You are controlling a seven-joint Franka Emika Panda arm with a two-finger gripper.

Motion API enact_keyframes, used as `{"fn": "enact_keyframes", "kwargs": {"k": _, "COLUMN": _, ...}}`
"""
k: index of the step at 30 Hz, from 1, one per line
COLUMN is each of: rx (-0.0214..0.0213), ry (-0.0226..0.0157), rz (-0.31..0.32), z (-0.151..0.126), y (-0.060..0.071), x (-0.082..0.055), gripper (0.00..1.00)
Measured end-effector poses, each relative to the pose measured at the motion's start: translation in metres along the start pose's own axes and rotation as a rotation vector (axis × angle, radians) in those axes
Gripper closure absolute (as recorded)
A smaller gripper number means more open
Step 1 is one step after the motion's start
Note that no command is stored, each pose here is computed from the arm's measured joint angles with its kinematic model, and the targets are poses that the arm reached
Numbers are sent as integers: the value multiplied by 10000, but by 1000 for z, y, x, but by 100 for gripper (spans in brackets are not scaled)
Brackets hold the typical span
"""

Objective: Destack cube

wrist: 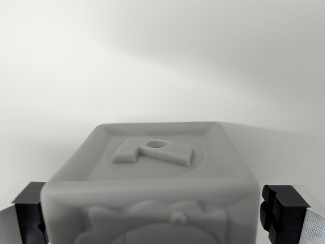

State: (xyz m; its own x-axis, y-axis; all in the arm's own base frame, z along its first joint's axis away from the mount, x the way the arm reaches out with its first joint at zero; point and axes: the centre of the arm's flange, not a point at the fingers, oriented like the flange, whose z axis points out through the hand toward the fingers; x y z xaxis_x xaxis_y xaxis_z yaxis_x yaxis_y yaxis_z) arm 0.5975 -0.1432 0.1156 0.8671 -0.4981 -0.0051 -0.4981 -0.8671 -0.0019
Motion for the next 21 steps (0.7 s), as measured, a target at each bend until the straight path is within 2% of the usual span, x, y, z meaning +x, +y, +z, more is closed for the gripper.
{"fn": "enact_keyframes", "kwargs": {"k": 14, "rx": 0, "ry": 1, "rz": 1, "z": 0, "y": 0, "x": 0, "gripper": 0}}
{"fn": "enact_keyframes", "kwargs": {"k": 21, "rx": 4, "ry": 35, "rz": 1, "z": -9, "y": 0, "x": 1, "gripper": 0}}
